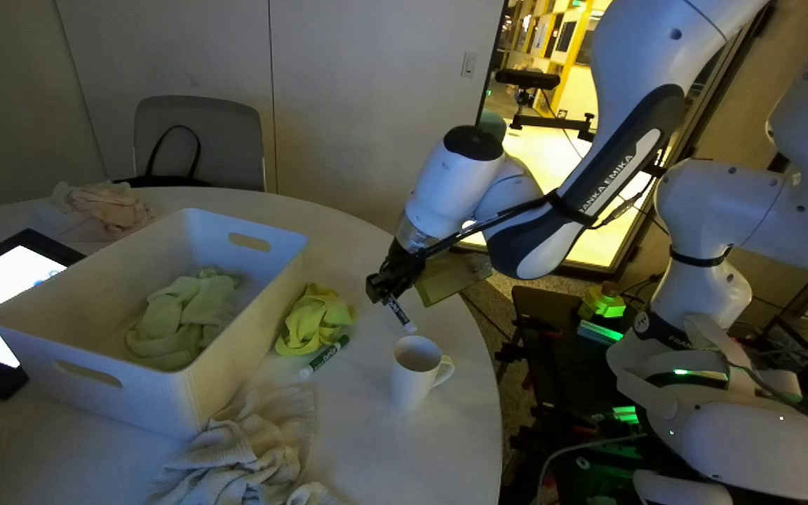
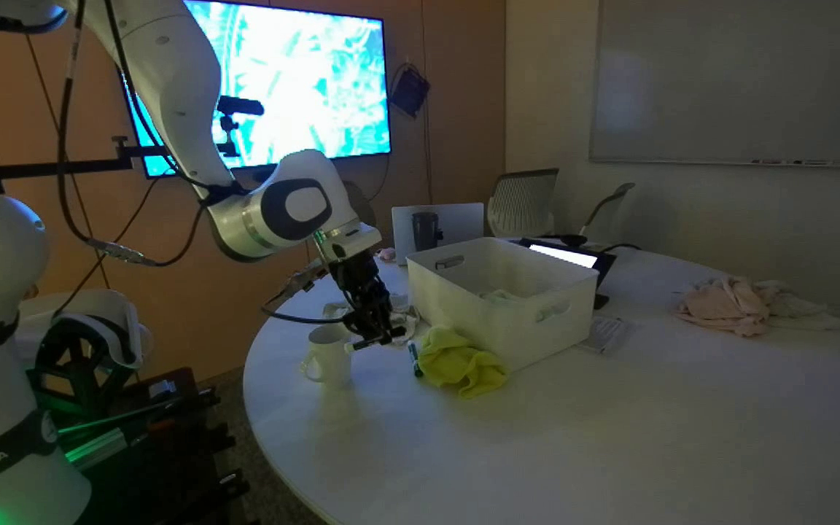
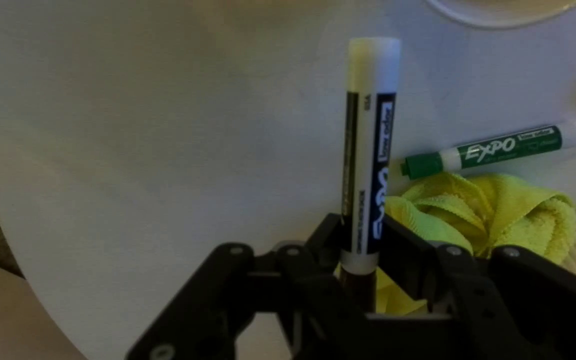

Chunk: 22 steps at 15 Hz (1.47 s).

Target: Put the green towel in the basket, then put the two markers in the cup, then put the other green towel in the basket, then the black tape in the cup, then the white towel in the basket

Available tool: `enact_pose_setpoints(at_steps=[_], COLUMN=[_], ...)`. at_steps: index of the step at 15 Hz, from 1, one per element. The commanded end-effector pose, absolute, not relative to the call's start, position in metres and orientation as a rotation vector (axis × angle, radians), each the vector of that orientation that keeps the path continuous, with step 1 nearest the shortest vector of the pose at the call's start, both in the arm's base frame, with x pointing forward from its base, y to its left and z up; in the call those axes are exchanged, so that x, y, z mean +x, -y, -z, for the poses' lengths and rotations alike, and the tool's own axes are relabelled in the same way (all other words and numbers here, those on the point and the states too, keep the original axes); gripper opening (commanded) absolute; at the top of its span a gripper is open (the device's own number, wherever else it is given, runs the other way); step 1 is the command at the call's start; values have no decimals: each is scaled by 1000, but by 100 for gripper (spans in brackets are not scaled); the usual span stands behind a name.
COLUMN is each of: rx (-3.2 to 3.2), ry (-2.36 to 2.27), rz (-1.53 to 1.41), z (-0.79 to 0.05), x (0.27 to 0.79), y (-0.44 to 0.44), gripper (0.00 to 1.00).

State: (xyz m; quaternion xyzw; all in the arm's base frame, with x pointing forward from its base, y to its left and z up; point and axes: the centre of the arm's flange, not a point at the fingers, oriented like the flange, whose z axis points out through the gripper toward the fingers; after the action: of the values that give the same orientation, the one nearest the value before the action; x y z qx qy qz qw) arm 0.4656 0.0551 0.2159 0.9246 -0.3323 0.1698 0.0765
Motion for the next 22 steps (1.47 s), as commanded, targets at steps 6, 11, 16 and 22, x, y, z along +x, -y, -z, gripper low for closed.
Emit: enact_pose_setpoints(at_steps=[6, 11, 16, 22], rx=[2878, 2892, 2862, 2807], ry=[964, 1006, 1086, 1175], rz=[-665, -664, -634, -728], z=[-214, -213, -210, -231], x=[436, 436, 446, 454], y=[-85, -80, -62, -50], gripper=[10, 10, 10, 9])
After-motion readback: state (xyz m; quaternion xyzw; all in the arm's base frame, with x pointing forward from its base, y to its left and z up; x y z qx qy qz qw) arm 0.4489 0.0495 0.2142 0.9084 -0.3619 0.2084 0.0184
